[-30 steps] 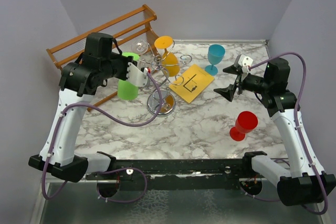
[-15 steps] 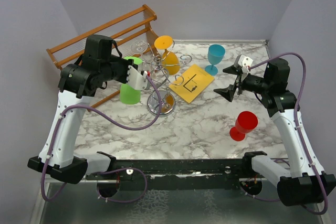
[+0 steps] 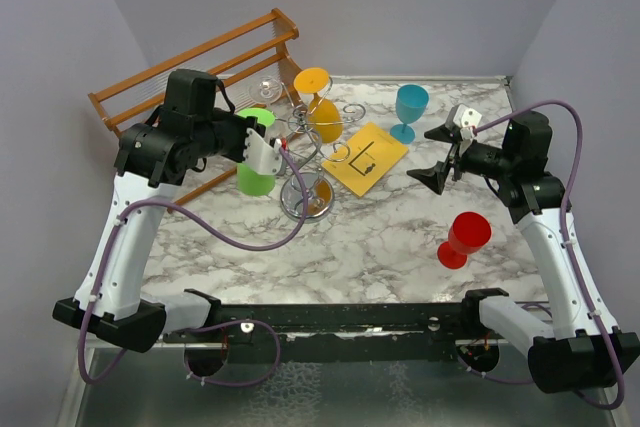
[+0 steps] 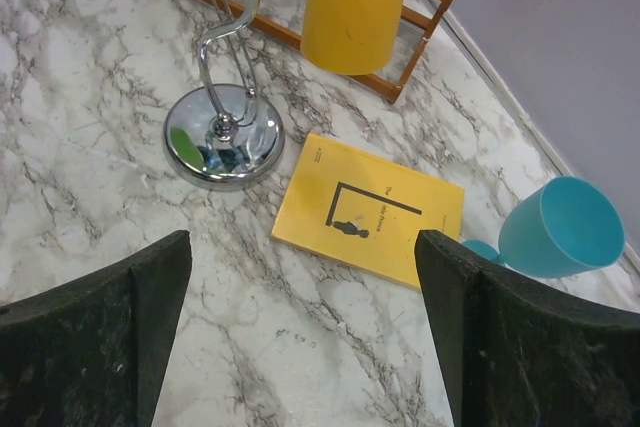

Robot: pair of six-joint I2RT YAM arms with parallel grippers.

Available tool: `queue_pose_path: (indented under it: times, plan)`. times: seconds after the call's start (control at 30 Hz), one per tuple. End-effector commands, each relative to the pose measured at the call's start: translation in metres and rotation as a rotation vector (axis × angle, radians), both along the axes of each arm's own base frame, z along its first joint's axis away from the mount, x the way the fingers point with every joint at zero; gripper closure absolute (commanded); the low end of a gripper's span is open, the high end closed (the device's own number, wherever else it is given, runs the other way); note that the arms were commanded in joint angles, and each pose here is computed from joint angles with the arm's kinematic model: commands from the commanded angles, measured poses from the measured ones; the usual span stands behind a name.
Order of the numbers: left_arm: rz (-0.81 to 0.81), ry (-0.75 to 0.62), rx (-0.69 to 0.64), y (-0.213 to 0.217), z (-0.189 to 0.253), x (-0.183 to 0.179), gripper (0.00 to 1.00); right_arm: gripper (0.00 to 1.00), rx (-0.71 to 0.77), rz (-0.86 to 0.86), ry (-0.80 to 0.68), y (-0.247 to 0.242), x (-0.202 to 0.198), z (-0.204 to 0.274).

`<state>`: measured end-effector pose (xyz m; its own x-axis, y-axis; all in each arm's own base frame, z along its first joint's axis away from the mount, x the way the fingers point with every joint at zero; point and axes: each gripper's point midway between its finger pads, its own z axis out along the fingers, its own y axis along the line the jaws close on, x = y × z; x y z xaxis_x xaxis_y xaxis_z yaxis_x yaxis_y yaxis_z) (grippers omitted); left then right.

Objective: Place the wine glass upside down on the wine glass rack

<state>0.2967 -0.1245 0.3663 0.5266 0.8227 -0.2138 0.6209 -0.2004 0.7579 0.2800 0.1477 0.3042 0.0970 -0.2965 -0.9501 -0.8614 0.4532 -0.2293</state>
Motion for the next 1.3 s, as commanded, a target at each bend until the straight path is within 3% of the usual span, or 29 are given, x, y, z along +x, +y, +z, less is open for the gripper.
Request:
queue_pose_path:
  times: [0.0, 0.67, 1.07, 1.27]
  plan:
    - [-0.038, 0.063, -0.011, -0.003, -0.011, -0.017, 0.83, 0.07, -0.008, -0.004, -0.053, 0.000, 0.001, 0.007]
    - [-0.047, 0.077, 0.012, 0.003, -0.011, -0.032, 0.71, 0.07, -0.097, -0.163, -0.031, -0.025, 0.015, 0.004]
    - [-0.057, 0.084, 0.043, 0.010, -0.011, -0.044, 0.55, 0.07, -0.177, -0.446, 0.026, -0.068, 0.034, -0.006]
    - [-0.013, 0.086, -0.009, 0.011, -0.004, -0.047, 0.44, 0.07, -0.175, -0.502, 0.046, -0.073, 0.059, -0.004]
